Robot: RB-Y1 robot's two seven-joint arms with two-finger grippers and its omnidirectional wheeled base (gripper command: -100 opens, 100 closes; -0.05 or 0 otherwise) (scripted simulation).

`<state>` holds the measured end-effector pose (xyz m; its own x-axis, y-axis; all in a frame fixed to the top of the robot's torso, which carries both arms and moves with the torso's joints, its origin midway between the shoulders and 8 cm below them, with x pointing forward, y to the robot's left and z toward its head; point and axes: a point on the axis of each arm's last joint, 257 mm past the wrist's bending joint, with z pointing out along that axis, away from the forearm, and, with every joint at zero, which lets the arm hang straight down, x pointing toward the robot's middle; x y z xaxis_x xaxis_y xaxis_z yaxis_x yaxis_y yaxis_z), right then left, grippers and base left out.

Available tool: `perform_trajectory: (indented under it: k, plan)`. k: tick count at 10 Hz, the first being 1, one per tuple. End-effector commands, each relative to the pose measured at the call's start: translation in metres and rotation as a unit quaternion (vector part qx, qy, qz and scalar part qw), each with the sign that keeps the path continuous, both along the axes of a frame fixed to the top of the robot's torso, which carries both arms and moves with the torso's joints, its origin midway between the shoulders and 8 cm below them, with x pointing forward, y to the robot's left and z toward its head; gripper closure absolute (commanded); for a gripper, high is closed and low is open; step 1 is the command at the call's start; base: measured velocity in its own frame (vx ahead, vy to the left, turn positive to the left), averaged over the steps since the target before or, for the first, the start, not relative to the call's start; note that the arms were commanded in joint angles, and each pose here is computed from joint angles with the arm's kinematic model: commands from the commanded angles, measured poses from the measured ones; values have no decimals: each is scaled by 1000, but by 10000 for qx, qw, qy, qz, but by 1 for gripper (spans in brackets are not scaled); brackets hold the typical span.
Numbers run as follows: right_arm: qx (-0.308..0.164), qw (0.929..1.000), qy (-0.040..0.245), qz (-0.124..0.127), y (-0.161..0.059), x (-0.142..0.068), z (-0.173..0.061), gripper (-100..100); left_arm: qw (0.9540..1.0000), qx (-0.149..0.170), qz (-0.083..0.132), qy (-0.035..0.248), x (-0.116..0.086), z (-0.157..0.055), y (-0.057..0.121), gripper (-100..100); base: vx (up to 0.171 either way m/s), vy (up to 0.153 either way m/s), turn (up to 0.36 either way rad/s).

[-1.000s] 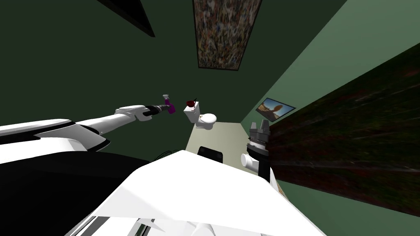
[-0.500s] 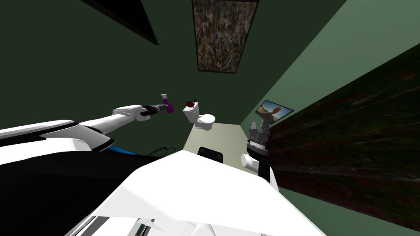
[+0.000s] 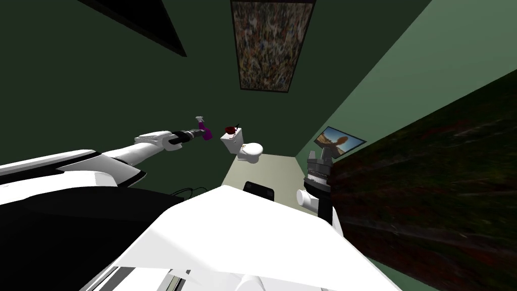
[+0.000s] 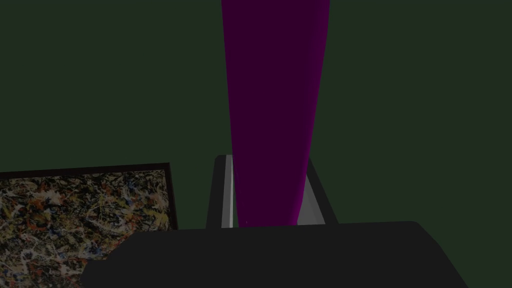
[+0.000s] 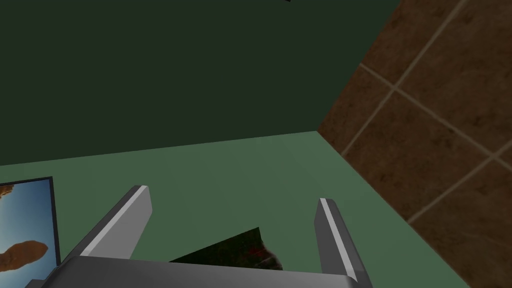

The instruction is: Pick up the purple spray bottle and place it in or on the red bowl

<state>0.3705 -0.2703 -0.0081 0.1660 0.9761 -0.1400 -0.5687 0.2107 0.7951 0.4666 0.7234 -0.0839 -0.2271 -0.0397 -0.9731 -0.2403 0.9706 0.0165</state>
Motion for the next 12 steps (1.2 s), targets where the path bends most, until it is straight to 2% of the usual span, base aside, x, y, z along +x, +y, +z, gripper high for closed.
perform_trajectory:
  k: [1,8,12]
  plan:
    - [0,10000,0,0,0,0,0,0,10000,-26,-15,-17,-4,-1,3,100,235,-81,-7]
    - [-1,10000,1,-1,0,0,0,0,9998,-163,-10,-79,-20,-8,16,100,259,27,-20]
    - [-2,10000,0,-1,0,0,0,0,9997,-220,-76,-108,-24,-9,15,100,215,95,-52]
